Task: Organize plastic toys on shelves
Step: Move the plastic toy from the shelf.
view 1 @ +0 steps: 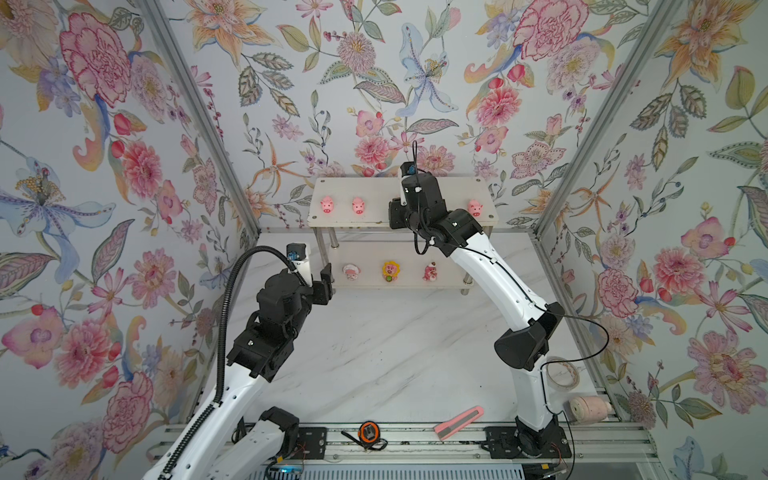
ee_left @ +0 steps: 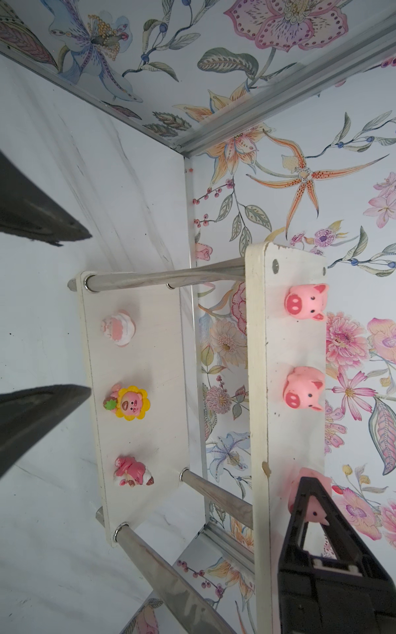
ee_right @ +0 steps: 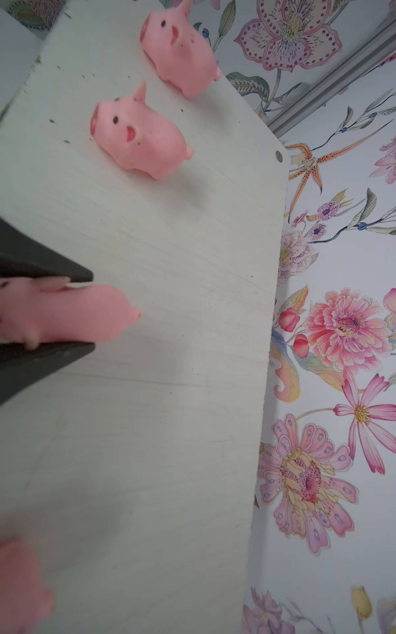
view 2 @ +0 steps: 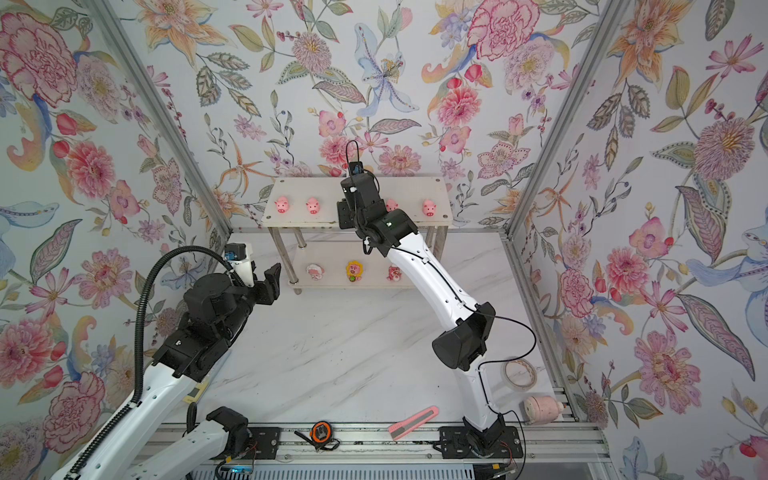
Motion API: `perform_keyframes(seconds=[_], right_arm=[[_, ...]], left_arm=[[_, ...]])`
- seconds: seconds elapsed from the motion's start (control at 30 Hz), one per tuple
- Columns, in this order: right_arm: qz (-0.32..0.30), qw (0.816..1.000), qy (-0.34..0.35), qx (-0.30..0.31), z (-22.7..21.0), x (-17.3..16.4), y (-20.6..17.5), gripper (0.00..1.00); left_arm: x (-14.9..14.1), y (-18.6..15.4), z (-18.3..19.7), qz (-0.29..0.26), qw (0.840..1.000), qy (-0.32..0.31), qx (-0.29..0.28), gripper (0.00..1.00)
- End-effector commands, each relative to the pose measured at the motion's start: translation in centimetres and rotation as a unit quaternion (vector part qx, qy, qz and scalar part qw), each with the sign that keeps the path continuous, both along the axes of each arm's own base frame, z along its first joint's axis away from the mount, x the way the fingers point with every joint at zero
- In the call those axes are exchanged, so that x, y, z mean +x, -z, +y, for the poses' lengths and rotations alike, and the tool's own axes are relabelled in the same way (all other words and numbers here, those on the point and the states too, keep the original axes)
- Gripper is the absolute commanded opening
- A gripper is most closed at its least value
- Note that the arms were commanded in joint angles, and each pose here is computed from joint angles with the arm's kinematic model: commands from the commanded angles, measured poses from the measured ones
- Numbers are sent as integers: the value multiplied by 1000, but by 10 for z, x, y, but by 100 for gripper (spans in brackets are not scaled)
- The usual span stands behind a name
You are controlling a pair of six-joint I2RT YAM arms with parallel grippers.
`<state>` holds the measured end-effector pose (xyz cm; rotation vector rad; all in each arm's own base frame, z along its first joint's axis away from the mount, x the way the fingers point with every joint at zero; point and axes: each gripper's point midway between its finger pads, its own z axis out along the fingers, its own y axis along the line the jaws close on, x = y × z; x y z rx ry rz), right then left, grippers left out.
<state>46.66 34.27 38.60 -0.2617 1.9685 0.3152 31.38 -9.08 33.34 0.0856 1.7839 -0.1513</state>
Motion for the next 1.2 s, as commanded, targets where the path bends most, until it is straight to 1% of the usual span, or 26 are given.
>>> perform_keyframes(seconds=[0.0,0.37,0.43,0.63,0.7,0.9,1.0,1.17], right_arm=[[13,1000,10,-2,-3,5,12,32],[28,1000,-1,0,7,7,26,37],[29,1000,-1,-1,8,7,27,40],[30,1000,-1,1,7,5,27,53],[29,1000,-2,2,7,4,24,56],[13,1000,-9,10,6,-3,5,63],[-5,1000,-11,12,1,-11,-14,65],[-39,999,-6,11,-14,-33,-51,68]], left_arm=[[3,1,0,-2,1000,3,-8,67],[2,1,1,-2,1000,1,-7,67],[2,1,1,-2,1000,1,-7,67],[2,0,1,-3,1000,2,-9,67],[2,-1,2,-3,1000,1,-9,67],[2,-1,2,-4,1000,0,-9,68],[2,-1,3,-4,1000,-2,-8,68],[1,-1,5,-4,1000,-7,-6,68]])
